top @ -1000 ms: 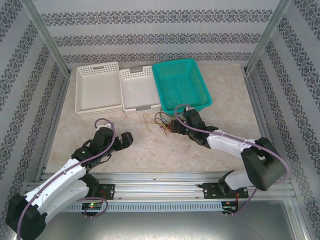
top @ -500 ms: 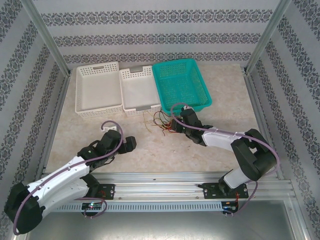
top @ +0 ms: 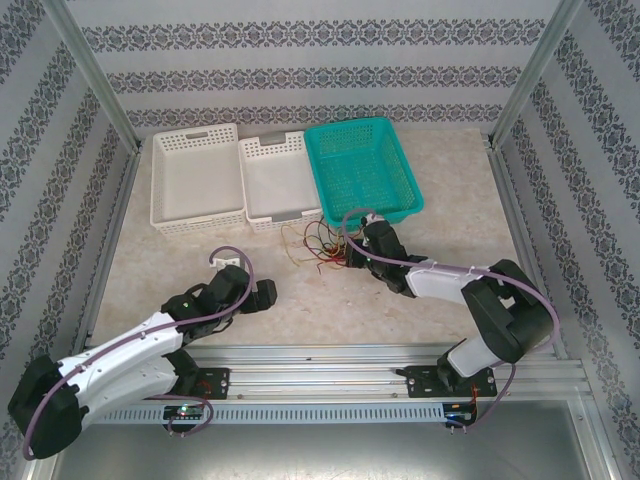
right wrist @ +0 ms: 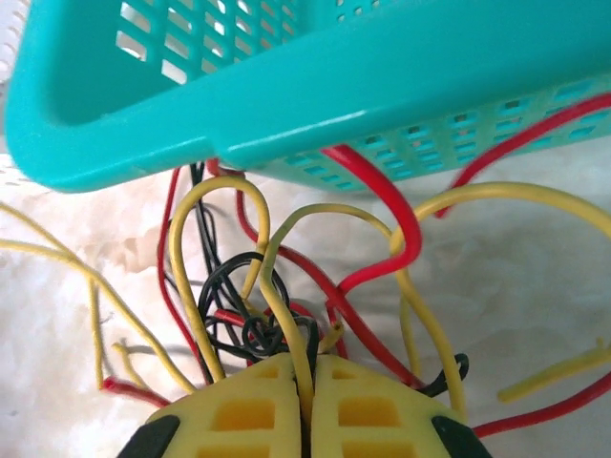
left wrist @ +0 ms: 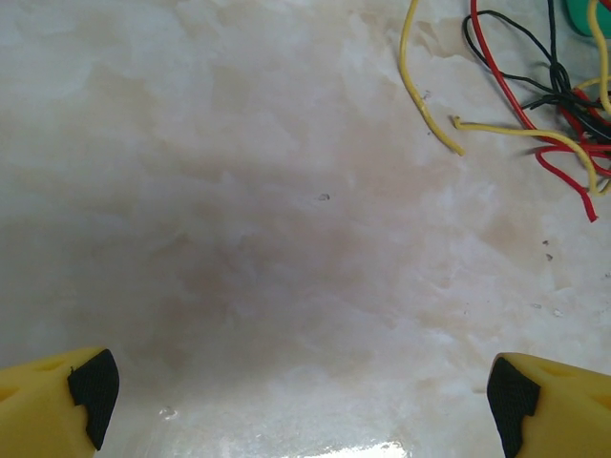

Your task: Untangle the cables

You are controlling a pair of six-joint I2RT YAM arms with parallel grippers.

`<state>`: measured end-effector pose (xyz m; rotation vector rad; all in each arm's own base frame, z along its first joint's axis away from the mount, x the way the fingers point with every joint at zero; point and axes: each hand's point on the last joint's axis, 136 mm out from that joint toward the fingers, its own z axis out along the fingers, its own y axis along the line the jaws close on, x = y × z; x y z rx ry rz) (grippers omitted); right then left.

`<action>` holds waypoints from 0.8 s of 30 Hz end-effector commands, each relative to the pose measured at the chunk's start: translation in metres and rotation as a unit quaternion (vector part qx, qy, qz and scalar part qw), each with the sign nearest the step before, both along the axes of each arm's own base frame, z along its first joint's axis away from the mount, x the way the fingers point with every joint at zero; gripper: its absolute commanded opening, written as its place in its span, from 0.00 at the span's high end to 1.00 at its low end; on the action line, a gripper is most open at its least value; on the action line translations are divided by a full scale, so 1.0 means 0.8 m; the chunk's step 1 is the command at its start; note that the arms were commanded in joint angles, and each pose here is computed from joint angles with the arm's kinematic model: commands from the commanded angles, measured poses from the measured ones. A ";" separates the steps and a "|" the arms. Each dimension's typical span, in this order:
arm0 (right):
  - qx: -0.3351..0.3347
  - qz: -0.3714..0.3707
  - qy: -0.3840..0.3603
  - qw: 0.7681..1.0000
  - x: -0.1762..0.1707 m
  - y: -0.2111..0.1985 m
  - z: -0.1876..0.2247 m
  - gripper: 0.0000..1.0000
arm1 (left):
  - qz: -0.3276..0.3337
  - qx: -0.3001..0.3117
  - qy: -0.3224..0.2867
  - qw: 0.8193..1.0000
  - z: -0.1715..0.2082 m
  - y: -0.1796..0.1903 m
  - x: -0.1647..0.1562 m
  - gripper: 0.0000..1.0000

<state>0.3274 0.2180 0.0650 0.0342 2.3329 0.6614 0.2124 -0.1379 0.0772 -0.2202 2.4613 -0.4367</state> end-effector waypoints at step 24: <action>0.111 0.185 -0.107 0.971 -0.098 0.061 0.096 1.00 | -0.092 -0.213 -0.070 0.970 0.078 -0.070 -0.019 0.00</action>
